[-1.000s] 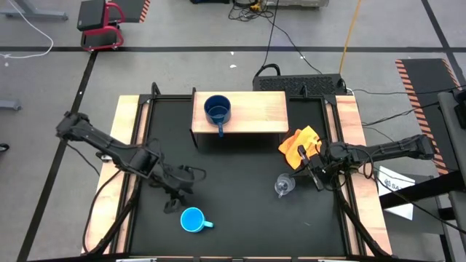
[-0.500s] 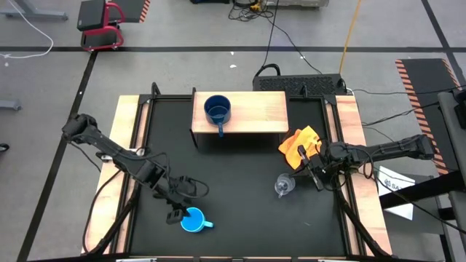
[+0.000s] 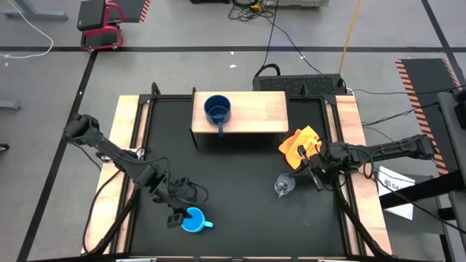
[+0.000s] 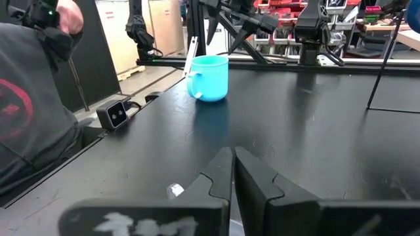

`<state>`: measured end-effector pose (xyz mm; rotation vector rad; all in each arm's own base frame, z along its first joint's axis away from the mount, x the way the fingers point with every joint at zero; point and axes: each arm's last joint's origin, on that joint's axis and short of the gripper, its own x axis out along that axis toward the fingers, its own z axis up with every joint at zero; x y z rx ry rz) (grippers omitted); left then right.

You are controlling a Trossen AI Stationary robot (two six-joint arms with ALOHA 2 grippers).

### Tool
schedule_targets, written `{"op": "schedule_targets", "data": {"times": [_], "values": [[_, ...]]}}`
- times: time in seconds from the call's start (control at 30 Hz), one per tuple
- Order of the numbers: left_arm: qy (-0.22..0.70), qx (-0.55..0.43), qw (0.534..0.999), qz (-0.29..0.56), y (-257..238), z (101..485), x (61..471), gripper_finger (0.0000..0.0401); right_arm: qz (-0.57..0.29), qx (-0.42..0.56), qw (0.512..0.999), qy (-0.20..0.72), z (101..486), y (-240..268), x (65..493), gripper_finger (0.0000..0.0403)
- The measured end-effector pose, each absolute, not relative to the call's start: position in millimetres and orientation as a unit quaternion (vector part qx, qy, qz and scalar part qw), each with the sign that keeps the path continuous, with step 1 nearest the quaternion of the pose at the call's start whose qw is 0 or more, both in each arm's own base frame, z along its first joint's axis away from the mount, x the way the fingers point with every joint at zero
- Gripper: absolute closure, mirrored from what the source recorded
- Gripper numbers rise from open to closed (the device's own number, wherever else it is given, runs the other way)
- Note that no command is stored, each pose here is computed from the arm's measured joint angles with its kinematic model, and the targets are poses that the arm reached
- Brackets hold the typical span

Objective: Stack small to large cups/mugs on shelf
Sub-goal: Put the blue mug on the shelf

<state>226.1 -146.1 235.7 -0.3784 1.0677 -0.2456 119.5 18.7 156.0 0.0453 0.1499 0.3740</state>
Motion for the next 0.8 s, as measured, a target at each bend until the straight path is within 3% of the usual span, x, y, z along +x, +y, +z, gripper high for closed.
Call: {"op": "schedule_targets", "data": {"times": [0.27, 0.8], "values": [[0.543, -0.156, 0.82, -0.091, -148.2, 217.1, 230.1, 0.0155, 0.186, 0.023, 0.979, 0.075, 156.0, 18.7, 119.5, 0.0394], [0.538, -0.137, 0.828, -0.085, -147.4, 215.8, 231.1, 0.0155, 0.186, 0.023, 0.98, 0.072, 156.4, 18.7, 119.5, 0.0394]]}}
